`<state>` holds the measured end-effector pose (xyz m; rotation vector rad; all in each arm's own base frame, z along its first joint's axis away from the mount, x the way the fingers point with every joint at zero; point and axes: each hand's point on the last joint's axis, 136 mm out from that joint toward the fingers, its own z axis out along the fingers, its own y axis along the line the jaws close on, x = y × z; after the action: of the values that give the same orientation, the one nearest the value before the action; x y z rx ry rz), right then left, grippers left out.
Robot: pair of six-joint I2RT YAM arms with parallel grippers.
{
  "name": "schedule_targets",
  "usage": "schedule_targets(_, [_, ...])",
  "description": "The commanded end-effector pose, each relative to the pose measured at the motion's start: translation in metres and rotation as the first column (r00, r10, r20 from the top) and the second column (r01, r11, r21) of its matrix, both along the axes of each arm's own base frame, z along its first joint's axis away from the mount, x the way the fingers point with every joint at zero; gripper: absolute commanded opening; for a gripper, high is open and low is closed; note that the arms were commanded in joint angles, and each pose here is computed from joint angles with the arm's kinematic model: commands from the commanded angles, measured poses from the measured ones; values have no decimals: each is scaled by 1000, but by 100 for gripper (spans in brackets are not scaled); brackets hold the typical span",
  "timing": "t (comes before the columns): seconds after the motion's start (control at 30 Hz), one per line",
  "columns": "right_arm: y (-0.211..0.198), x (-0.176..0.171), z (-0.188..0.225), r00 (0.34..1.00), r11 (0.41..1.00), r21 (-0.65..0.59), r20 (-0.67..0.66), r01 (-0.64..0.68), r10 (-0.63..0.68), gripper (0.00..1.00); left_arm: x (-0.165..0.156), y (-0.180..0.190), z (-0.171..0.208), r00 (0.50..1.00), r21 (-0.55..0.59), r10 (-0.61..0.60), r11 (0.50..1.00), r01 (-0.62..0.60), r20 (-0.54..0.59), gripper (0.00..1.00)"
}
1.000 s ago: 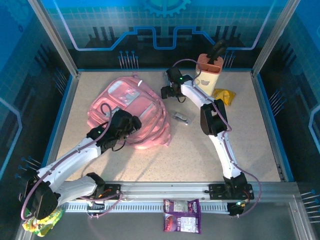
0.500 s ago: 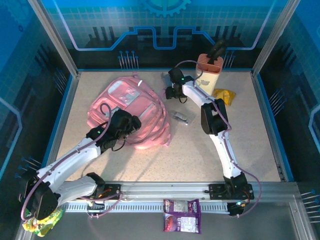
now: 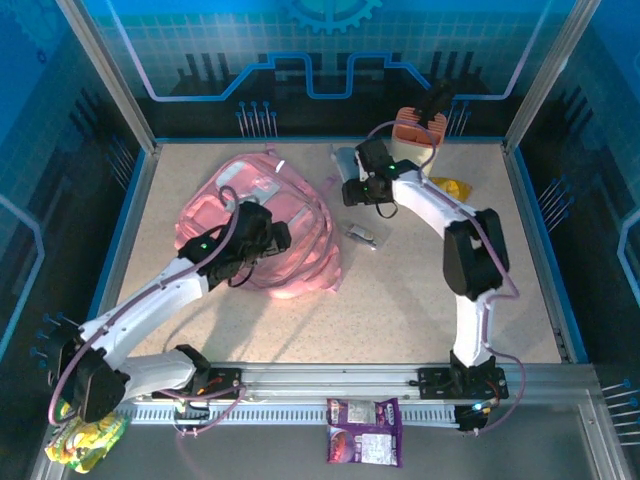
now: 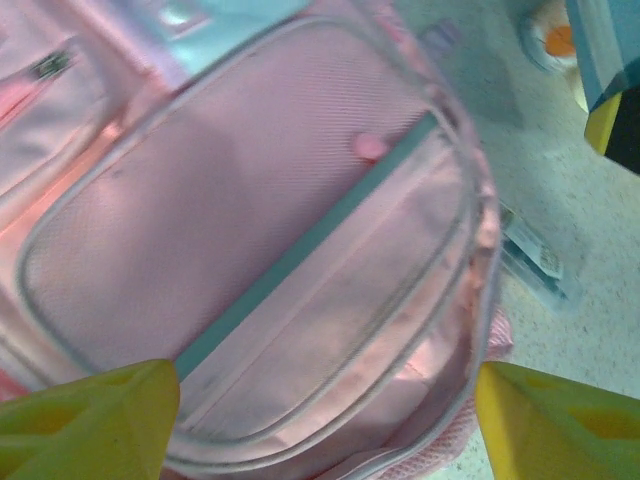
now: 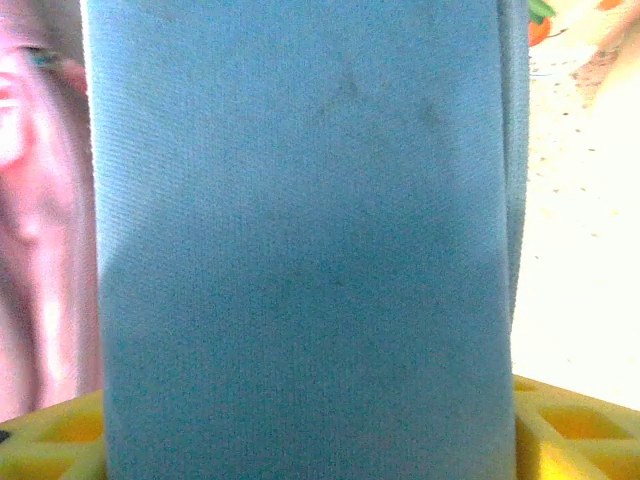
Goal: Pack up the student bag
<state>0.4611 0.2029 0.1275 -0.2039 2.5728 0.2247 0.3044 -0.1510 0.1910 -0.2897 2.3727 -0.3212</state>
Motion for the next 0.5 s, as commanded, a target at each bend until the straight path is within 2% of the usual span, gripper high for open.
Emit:
schedule_targets(0.0, [-2,-21,18,1000,998,68,25,-5,3,68,2,-23,1,979,157,-203,967,201,-6,78])
schedule_targets(0.1, [-11,-46,19,1000,994,110,-8,-3,4,68,8,-42,-5,949,243,-316,919,309,-11,78])
schedule_targets(0.27, [-28,-75,12,999,995,103,-53,13,-8,68,21,-52,-34,913,357,-394,842,405,-105,78])
schedule_targets(0.37, [-34,-88,11,998,995,97,-69,13,-6,68,32,-46,-47,916,446,-377,802,397,-137,78])
schedule_targets(0.47, [-36,-98,13,997,994,112,-71,9,-1,68,39,-51,-57,906,467,-398,779,418,-146,78])
